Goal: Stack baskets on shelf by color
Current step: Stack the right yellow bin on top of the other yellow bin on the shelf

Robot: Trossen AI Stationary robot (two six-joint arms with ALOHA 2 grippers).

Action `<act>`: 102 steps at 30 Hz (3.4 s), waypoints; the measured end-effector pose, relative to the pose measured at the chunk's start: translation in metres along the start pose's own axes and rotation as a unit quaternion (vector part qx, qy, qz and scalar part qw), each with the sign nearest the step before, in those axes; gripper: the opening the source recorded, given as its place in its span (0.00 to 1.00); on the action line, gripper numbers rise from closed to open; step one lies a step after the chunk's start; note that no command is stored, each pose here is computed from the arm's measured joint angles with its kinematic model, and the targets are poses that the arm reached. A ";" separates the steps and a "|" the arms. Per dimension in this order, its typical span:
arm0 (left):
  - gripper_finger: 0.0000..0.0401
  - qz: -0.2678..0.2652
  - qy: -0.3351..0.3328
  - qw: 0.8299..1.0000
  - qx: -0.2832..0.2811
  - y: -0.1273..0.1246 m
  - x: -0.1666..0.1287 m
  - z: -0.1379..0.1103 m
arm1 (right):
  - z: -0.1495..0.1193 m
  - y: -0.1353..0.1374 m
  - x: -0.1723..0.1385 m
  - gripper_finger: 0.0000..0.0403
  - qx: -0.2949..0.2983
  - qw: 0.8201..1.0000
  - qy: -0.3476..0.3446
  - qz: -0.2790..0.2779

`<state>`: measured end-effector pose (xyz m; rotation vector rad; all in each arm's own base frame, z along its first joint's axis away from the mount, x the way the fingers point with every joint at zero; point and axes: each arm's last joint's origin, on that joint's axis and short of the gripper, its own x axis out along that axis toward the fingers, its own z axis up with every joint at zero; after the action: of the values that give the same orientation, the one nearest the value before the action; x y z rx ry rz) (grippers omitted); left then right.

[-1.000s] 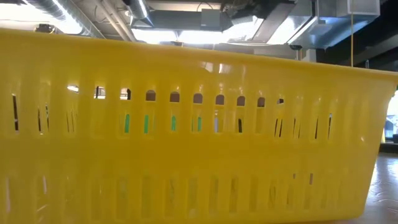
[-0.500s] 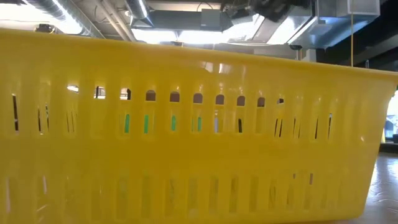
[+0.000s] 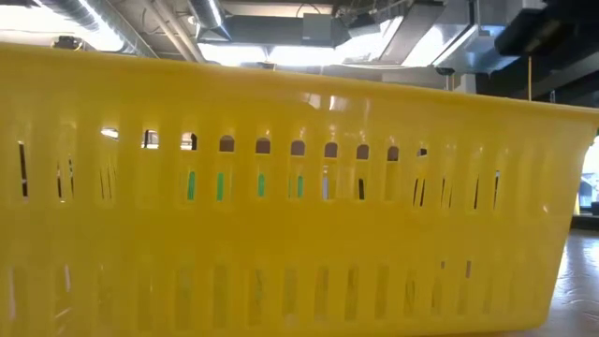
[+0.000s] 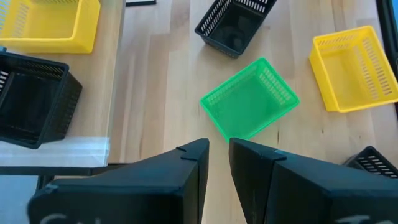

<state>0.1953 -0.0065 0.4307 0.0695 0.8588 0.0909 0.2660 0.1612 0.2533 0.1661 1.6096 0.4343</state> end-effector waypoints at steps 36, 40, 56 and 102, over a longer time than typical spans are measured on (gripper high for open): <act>0.14 0.000 -0.003 1.000 0.000 0.000 0.000 0.001 | -0.021 -0.022 0.090 0.25 0.035 0.999 -0.025 0.016; 0.14 0.000 -0.003 1.000 0.000 0.000 0.000 0.001 | -0.021 -0.026 0.098 0.25 0.057 0.997 -0.043 0.027; 0.14 0.001 -0.003 1.000 0.000 0.000 0.000 0.001 | 0.015 -0.011 0.044 0.01 0.184 0.975 -0.088 0.087; 0.14 0.121 -0.010 0.993 -0.001 0.007 -0.001 0.002 | -0.014 -0.248 -0.280 0.00 0.566 0.607 -0.522 -0.195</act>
<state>0.1957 0.0006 0.4332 0.1715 0.8269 0.3175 0.3167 -0.1697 0.4202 0.8336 0.4493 -0.9884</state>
